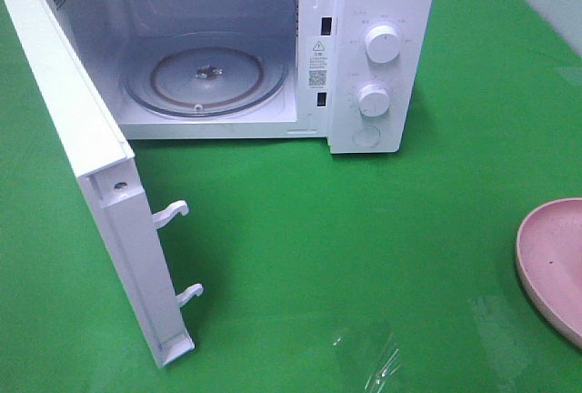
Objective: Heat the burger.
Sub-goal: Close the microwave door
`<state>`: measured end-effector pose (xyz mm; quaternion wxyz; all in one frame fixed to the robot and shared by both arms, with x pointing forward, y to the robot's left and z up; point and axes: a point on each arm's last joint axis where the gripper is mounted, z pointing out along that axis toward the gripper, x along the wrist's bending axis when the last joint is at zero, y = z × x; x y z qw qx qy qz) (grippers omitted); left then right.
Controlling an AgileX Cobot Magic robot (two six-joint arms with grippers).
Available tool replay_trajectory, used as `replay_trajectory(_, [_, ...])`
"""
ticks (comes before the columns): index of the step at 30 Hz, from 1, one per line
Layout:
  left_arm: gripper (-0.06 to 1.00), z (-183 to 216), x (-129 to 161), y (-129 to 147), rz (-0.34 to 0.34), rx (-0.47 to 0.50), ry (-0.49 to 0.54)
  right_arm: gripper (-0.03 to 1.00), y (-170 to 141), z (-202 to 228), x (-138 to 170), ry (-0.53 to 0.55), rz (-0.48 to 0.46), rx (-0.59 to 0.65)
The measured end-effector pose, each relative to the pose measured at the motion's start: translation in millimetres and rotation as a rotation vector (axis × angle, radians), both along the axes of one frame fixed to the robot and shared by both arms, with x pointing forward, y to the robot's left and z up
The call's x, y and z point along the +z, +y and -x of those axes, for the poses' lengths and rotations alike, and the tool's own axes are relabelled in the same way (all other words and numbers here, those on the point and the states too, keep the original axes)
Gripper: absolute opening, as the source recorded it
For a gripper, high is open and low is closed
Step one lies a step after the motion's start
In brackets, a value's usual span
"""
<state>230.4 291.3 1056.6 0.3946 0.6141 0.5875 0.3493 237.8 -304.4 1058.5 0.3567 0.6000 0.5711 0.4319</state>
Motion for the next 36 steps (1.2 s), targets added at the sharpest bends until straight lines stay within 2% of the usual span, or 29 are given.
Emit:
replay_trajectory(9, [0.96, 0, 0, 0, 0.002, 0.001, 0.0, 0.76, 0, 0, 0, 0.0, 0.0, 0.0])
replay_trajectory(13, [0.95, 0, 1, 0, 0.027, 0.014, -0.005, 0.76, 0, 0, 0, 0.0, 0.0, 0.0])
replay_trajectory(15, [0.9, 1, 12, 1, 0.062, 0.039, -0.081, 0.76, 0, 0, 0, 0.0, 0.0, 0.0])
replay_trajectory(18, [0.88, 1, 16, 1, 0.064, 0.047, -0.111, 0.76, 0, 0, 0, 0.0, 0.0, 0.0])
replay_trajectory(19, [0.83, -2, 21, 3, 0.068, 0.062, -0.139, 0.76, 0, 0, 0, 0.0, 0.0, 0.0])
replay_trajectory(20, [0.83, -2, 21, 3, 0.068, 0.062, -0.139, 0.76, 0, 0, 0, 0.0, 0.0, 0.0])
replay_trajectory(22, [0.64, -13, 26, 4, 0.069, 0.075, -0.142, 0.76, 0, 0, 0, 0.0, 0.0, 0.0])
replay_trajectory(23, [0.64, -13, 26, 4, 0.069, 0.075, -0.142, 0.76, 0, 0, 0, 0.0, 0.0, 0.0])
replay_trajectory(24, [0.49, -21, 29, 5, 0.07, 0.078, -0.145, 0.76, 0, 0, 0, 0.0, 0.0, 0.0])
replay_trajectory(27, [0.43, -26, 30, 5, 0.071, 0.079, -0.142, 0.76, 0, 0, 0, 0.0, 0.0, 0.0])
replay_trajectory(29, [0.12, -44, 36, 6, 0.074, 0.086, -0.151, 0.76, 0, 0, 0, 0.0, 0.0, 0.0])
replay_trajectory(30, [0.12, -44, 36, 6, 0.074, 0.086, -0.151, 0.76, 0, 0, 0, 0.0, 0.0, 0.0])
replay_trajectory(31, [0.02, -53, 38, 7, 0.074, 0.089, -0.153, 0.76, 0, 0, 0, 0.0, 0.0, 0.0])
replay_trajectory(34, [0.0, -57, 39, 7, 0.075, 0.091, -0.151, 0.76, 0, 0, 0, 0.0, 0.0, 0.0])
replay_trajectory(36, [0.0, -80, 38, 9, 0.074, 0.101, -0.169, 0.76, 0, 0, 0, 0.0, 0.0, 0.0])
